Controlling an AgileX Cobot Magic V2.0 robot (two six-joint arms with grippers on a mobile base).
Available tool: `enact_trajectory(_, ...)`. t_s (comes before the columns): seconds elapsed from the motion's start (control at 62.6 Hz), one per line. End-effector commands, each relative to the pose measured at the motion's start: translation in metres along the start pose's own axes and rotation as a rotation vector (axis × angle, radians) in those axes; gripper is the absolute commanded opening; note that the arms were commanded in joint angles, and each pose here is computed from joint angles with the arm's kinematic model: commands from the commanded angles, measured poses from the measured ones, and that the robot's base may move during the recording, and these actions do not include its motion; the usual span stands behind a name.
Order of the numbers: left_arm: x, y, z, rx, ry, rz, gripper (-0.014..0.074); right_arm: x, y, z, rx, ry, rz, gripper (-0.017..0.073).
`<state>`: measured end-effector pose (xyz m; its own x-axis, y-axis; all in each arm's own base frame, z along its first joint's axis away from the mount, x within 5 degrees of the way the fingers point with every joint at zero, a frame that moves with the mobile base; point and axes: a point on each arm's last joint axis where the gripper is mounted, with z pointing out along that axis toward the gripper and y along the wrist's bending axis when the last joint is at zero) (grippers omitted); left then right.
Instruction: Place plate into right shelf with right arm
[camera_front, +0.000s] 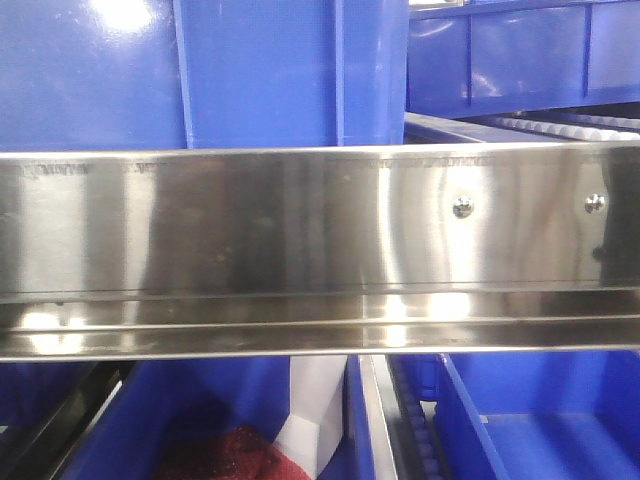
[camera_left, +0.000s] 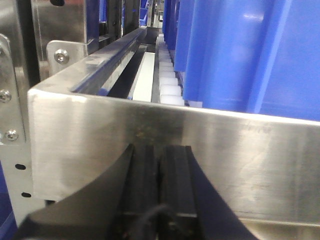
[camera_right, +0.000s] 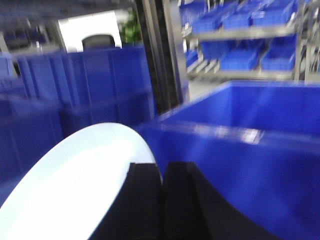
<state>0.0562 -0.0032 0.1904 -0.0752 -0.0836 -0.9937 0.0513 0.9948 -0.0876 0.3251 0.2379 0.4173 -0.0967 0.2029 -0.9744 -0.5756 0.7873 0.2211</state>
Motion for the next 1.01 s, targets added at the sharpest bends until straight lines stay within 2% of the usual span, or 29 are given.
enact_trajectory(0.0,-0.005,-0.001,0.000,0.010,-0.086,-0.006,-0.0047,-0.034,0.007,-0.006,-0.025,-0.162,0.009,0.0111)
enact_trajectory(0.096,-0.005,-0.001,0.000,0.010,-0.086,-0.006,-0.0047,-0.026,0.007,0.001,-0.023,-0.129,0.009,0.0269)
enact_trajectory(0.224,-0.005,-0.001,0.000,0.010,-0.086,-0.006,-0.0047,-0.024,0.009,0.002,-0.027,-0.132,0.010,0.0608)
enact_trajectory(0.256,-0.005,-0.001,0.000,0.010,-0.086,-0.006,-0.0047,-0.025,0.009,0.002,-0.028,-0.136,0.008,0.0651)
enact_trajectory(0.575,-0.005,-0.001,0.000,0.010,-0.086,-0.006,-0.0047,-0.039,0.012,-0.010,-0.035,-0.152,0.008,0.0634)
enact_trajectory(0.783,-0.005,-0.001,0.000,0.010,-0.086,-0.006,-0.0047,-0.062,0.004,-0.043,-0.002,-0.040,-0.003,0.0611)
enact_trajectory(0.894,-0.005,-0.001,0.000,0.010,-0.086,-0.006,-0.0047,-0.076,-0.001,-0.069,0.023,0.033,-0.006,0.0465)
enact_trajectory(0.99,-0.005,-0.001,0.000,0.010,-0.086,-0.006,-0.0047,-0.090,-0.003,-0.099,0.045,0.099,-0.009,0.0193)
